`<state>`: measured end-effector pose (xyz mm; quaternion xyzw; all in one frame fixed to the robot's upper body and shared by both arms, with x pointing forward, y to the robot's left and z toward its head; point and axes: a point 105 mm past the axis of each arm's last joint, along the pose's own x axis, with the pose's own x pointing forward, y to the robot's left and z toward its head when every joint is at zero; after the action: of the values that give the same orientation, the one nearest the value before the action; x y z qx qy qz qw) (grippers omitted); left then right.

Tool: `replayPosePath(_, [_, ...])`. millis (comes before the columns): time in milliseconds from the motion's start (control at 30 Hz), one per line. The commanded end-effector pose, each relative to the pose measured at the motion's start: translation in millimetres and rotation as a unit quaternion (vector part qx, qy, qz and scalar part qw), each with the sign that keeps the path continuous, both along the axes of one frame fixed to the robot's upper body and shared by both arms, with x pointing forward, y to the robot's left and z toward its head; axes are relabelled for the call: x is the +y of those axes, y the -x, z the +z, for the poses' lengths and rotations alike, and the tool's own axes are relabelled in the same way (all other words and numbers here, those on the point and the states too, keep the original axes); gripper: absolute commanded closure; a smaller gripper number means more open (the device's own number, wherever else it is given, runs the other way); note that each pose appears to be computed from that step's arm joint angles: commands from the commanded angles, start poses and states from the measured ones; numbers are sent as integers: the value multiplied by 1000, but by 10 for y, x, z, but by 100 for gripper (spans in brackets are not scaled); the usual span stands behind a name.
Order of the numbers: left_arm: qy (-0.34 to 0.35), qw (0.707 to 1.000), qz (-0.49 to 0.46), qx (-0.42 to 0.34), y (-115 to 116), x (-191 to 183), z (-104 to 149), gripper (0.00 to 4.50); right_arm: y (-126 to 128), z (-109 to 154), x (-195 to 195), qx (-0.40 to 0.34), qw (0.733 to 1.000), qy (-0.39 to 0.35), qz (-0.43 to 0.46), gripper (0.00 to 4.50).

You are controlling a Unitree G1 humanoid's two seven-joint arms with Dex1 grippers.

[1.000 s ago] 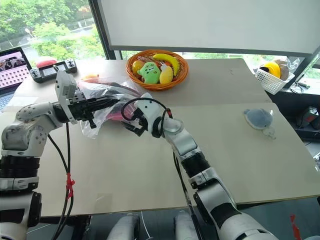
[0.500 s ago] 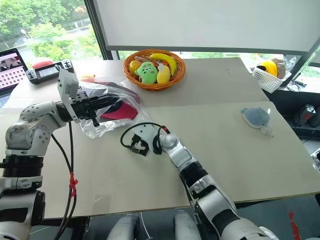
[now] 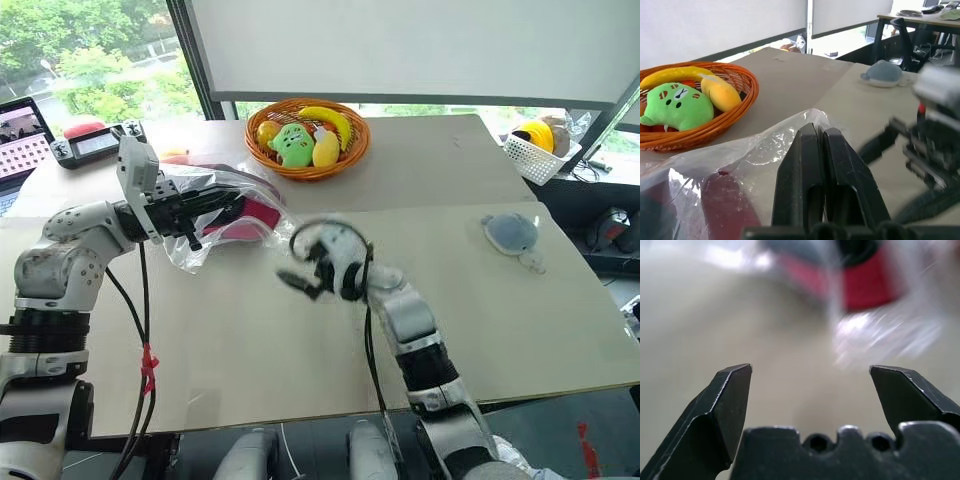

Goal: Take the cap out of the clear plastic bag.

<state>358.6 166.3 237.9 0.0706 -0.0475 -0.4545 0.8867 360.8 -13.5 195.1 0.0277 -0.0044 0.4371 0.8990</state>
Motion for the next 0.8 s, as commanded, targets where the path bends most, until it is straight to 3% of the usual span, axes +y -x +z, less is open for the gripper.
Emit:
replayPosePath(33, [-5,1000,-2,-21,38,-15,84,439,122,405,251,12,995,-101,23,0])
replayPosePath(233, [-4,1000,-4,-23,17,-44,86,439,156,255,662,69,991,-103,47,0])
replayPosePath(433, [-4,1000,-2,-25,30,-38,73,439,127,113,599,88,991,-93,33,0])
replayPosePath(633, [-7,1000,-4,-25,48,-37,44,439,49,330,175,41,993,-101,-36,0])
replayPosePath(800, [-8,1000,-3,-27,49,-37,44,439,192,604,-29,4,992,-121,-47,0])
